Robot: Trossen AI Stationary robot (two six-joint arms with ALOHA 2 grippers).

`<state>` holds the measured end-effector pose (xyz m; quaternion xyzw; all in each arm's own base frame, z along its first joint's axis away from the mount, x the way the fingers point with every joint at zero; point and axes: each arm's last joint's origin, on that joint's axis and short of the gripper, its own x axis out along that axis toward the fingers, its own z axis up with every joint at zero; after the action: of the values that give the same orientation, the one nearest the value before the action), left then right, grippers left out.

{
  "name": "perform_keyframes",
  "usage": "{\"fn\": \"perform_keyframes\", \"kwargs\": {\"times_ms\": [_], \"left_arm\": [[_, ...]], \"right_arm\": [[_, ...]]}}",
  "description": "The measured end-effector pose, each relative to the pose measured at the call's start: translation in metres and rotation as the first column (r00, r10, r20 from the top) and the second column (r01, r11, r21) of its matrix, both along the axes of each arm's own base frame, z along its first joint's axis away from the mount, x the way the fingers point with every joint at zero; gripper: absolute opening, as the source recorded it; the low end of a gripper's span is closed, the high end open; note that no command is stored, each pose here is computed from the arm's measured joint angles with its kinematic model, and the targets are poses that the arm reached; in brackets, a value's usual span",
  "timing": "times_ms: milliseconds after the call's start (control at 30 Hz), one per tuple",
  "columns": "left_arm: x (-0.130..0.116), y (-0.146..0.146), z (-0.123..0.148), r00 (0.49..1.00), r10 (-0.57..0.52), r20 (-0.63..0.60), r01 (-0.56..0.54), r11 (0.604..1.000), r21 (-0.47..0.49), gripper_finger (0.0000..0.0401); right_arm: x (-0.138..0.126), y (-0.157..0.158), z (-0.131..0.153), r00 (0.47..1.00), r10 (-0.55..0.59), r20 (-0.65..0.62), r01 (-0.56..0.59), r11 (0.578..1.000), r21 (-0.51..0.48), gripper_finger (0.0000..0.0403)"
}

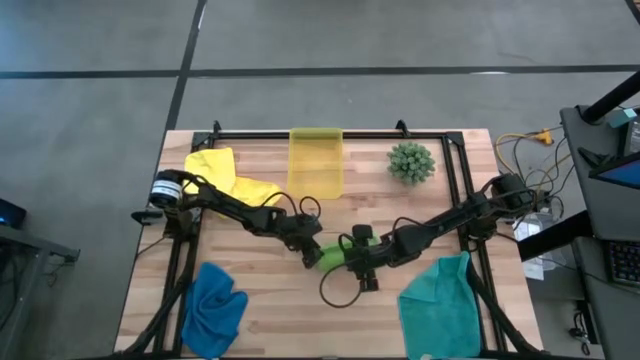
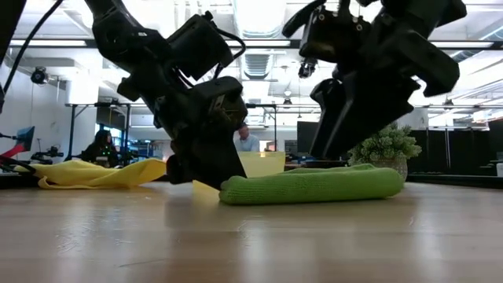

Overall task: Fold microfiber towels
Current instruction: Put the green microfiber cloth into the yellow bin

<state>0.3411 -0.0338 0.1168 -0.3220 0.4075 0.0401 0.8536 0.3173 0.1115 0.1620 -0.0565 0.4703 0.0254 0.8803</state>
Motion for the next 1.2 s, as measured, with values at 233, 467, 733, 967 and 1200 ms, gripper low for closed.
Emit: {"fn": "perform_keyframes", "kwargs": {"times_ms": [233, 467, 733, 967, 1200], "left_arm": [[0.001, 0.004, -0.005, 1.0, -0.003, -0.014, 0.003, 1.0, -0.022, 0.004], [0.006, 0.005, -0.039, 0.997, -0.026, -0.067, 0.015, 0.986, -0.164, 0.0005], [0.006, 0.002, -0.049, 0.995, -0.024, -0.093, 0.006, 0.982, -0.187, 0.0013], [0.007, 0.002, -0.046, 0.996, -0.015, -0.084, -0.001, 0.983, -0.186, 0.0013], [0.006, 0.002, -0.046, 0.996, -0.016, -0.084, 0.0, 0.982, -0.187, 0.0013]], "right_arm": [[-0.001, 0.001, -0.005, 0.997, 0.075, -0.015, -0.076, 0.996, -0.053, 0.0215], [0.004, 0.003, -0.029, 0.984, 0.152, -0.092, -0.164, 0.977, -0.139, 0.0215], [0.007, 0.001, -0.032, 0.986, 0.09, -0.141, -0.131, 0.941, -0.313, 0.0213], [-0.001, 0.006, -0.033, 0.983, 0.065, -0.171, -0.123, 0.929, -0.35, 0.0198], [-0.006, 0.026, -0.03, 0.992, 0.074, -0.103, -0.112, 0.891, -0.439, 0.0158]]}}
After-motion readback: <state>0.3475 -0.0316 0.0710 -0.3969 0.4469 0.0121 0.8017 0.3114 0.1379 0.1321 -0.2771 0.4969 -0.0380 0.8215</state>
